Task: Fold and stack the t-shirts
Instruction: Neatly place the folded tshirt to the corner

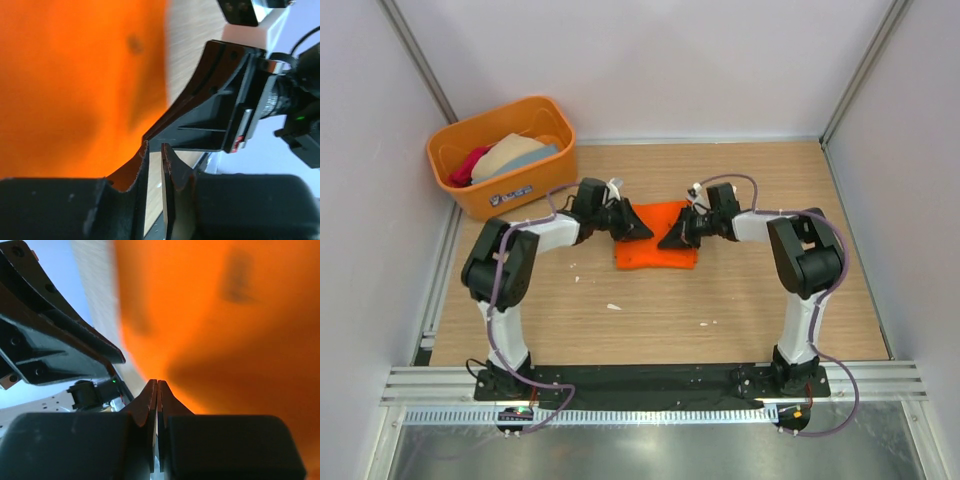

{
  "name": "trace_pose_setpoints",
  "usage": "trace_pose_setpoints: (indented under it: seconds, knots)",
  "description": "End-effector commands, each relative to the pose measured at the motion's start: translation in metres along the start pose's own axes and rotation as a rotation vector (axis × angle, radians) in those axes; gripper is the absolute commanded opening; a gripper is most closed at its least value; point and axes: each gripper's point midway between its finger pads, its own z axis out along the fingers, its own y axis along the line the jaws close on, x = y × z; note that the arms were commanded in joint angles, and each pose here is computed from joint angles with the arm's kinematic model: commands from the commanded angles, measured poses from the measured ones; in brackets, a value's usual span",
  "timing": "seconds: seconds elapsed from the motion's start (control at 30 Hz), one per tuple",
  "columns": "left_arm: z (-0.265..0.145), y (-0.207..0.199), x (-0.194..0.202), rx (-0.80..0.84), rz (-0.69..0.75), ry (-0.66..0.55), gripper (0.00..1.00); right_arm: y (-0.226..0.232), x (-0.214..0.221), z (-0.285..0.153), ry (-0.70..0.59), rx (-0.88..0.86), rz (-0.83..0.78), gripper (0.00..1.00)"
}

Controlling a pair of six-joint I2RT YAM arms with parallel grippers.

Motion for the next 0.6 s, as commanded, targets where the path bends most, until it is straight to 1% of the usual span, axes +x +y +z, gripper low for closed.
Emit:
trace_pose_setpoints:
  seconds: [0.0, 0.07, 0.1, 0.13, 0.2, 0.23, 0.27, 0.3, 0.33, 0.37, 0.4, 0.43, 0.5, 0.53, 0.57]
  knots:
    - [0.019, 0.021, 0.017, 0.031, -0.048, 0.045, 0.15, -0.032, 0.01, 0.004, 0.0, 0.009, 0.047, 0.04]
    - [0.021, 0.053, 0.033, -0.049, -0.065, 0.071, 0.13, -0.059, 0.017, -0.001, -0.001, 0.049, 0.073, 0.04]
    - [0.02, 0.066, 0.038, -0.089, -0.07, 0.085, 0.12, -0.065, 0.019, -0.003, 0.0, 0.057, 0.088, 0.03]
    - [0.018, 0.076, 0.04, -0.124, -0.069, 0.094, 0.11, -0.067, 0.018, -0.006, -0.005, 0.059, 0.085, 0.02]
    - [0.007, 0.08, 0.048, -0.158, -0.015, 0.126, 0.11, -0.059, 0.017, -0.017, -0.019, 0.08, 0.067, 0.02]
    - [0.003, 0.076, 0.046, -0.163, 0.01, 0.125, 0.11, -0.054, 0.016, -0.022, -0.02, 0.087, 0.051, 0.02]
    - [-0.01, 0.064, 0.05, -0.167, 0.018, 0.141, 0.15, -0.043, 0.009, -0.026, -0.034, 0.079, 0.01, 0.02]
    - [-0.017, 0.057, 0.049, -0.161, 0.047, 0.139, 0.19, -0.031, 0.013, -0.033, -0.024, 0.084, 0.011, 0.02]
    - [-0.023, 0.046, 0.046, -0.15, 0.061, 0.126, 0.24, -0.022, 0.012, -0.036, -0.025, 0.076, -0.002, 0.03]
    - [-0.03, 0.037, 0.046, -0.144, 0.063, 0.123, 0.32, -0.01, 0.008, -0.037, -0.031, 0.064, -0.022, 0.03]
    - [-0.037, 0.02, 0.041, -0.116, 0.075, 0.098, 0.34, 0.0, 0.01, -0.037, -0.025, 0.058, -0.029, 0.03]
    - [-0.039, 0.013, 0.04, -0.102, 0.073, 0.091, 0.37, 0.01, 0.016, -0.03, -0.003, 0.046, -0.044, 0.03]
    - [-0.038, 0.007, 0.043, -0.069, 0.057, 0.103, 0.37, 0.021, 0.015, -0.021, -0.004, 0.028, -0.053, 0.03]
    - [-0.035, 0.005, 0.044, -0.042, 0.037, 0.107, 0.36, 0.019, 0.018, -0.013, 0.007, 0.032, -0.043, 0.04]
    - [-0.032, 0.009, 0.048, -0.036, 0.025, 0.119, 0.29, 0.016, 0.015, -0.008, -0.008, 0.025, -0.044, 0.03]
